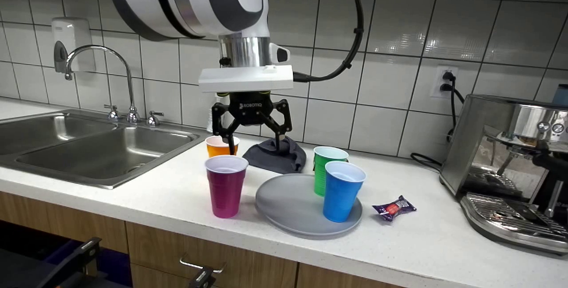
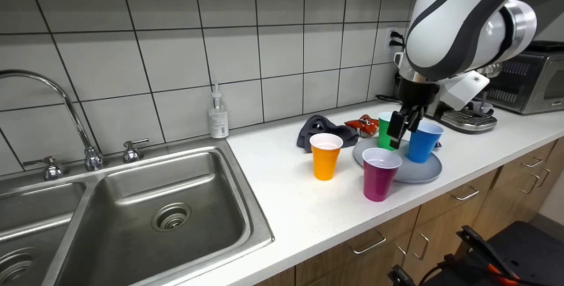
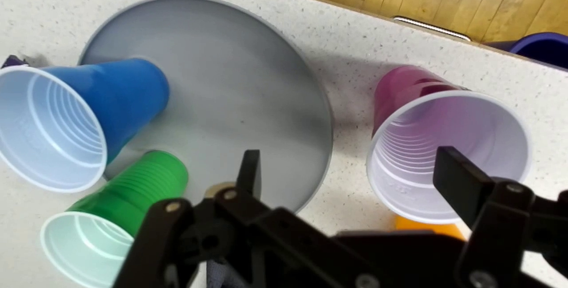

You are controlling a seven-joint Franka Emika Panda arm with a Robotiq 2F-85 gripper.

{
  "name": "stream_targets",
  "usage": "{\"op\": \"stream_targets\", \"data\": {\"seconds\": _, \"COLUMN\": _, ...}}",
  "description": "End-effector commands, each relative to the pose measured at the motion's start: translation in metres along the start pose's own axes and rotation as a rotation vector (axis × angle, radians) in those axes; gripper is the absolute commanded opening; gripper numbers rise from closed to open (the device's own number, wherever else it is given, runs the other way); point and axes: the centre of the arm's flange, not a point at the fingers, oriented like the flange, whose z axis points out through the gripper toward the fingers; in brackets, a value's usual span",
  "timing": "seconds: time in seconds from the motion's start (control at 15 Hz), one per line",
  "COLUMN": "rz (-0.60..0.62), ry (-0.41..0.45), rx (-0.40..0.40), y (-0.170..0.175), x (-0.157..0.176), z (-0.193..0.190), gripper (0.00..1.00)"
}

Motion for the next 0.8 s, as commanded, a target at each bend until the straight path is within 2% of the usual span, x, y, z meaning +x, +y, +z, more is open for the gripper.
{"op": "stream_targets", "data": {"seconds": 0.0, "rz": 0.001, "ry": -0.001, "rx": 0.001, "y": 0.0004, "x": -0.0004, "z": 0.0004, "gripper": 1.0}}
{"op": "stream_targets", "data": {"seconds": 0.33, "rz": 0.002, "ry": -0.001, "rx": 0.001, "y": 0.0005, "x": -0.0005, "z": 0.0005, "gripper": 1.0}}
{"op": "stream_targets", "data": {"seconds": 0.73, "rz": 0.105, "ry": -0.004, "rx": -0.01, "y": -0.0078, "x": -0.0041, "z": 0.0022, "gripper": 1.0}}
